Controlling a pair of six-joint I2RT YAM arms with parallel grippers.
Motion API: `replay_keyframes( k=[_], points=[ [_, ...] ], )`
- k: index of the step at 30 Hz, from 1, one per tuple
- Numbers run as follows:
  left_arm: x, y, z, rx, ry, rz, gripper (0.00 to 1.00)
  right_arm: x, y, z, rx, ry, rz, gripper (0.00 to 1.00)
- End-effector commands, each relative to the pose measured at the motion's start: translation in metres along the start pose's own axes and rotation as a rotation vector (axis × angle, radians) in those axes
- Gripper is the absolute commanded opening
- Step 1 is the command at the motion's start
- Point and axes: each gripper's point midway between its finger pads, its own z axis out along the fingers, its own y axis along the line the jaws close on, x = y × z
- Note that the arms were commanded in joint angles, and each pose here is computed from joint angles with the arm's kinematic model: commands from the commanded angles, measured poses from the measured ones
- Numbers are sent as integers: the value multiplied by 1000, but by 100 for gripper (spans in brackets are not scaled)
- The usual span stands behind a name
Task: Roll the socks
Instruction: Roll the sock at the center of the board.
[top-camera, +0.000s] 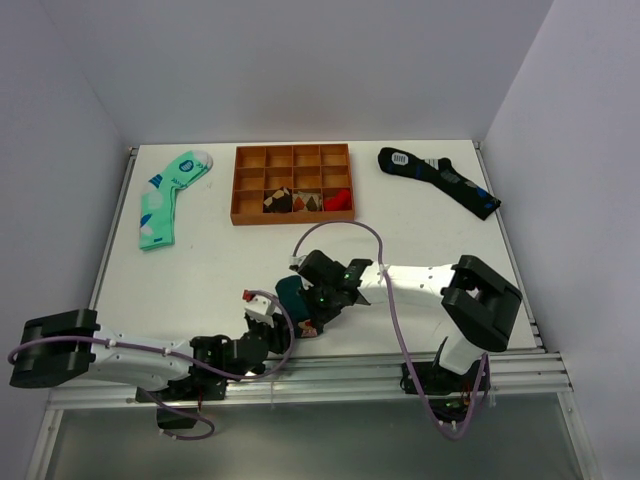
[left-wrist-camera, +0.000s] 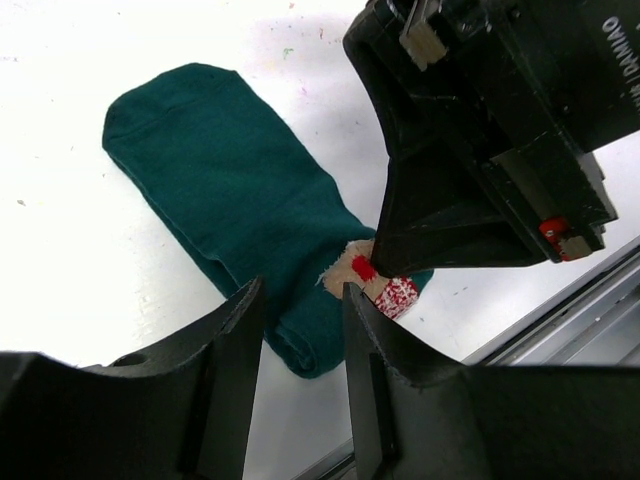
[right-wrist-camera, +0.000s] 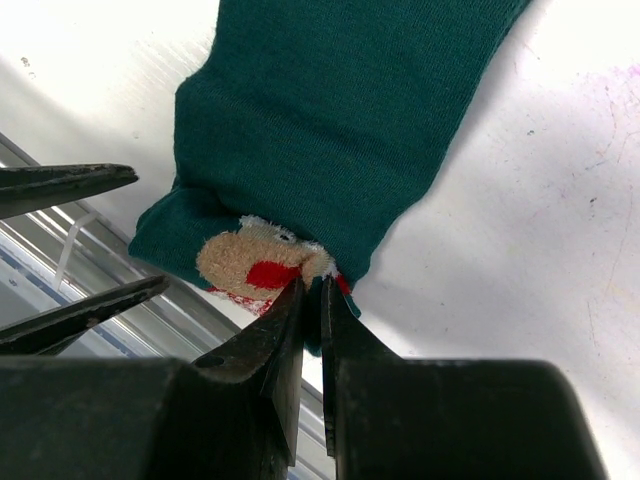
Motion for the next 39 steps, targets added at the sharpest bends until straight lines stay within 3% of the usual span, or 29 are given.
replay_keyframes(
  k=[1,13,30,34,39],
  points=[
    [-2,-7,1,25,-22,-39,43,1,-4,0,20,29,-8,10],
    [9,-13,1,77,9,-39,42,0,-4,-1,28,32,-10,10],
    [27,3,5,8,35,-64,41,-2,-2,-1,10,23,-13,10],
    [30,6,5,-10,40,-87,33,-4,1,-1,-7,8,-11,10],
    [36,9,6,-33,61,-89,14,-5,2,-1,-15,-5,-6,10]
  ],
)
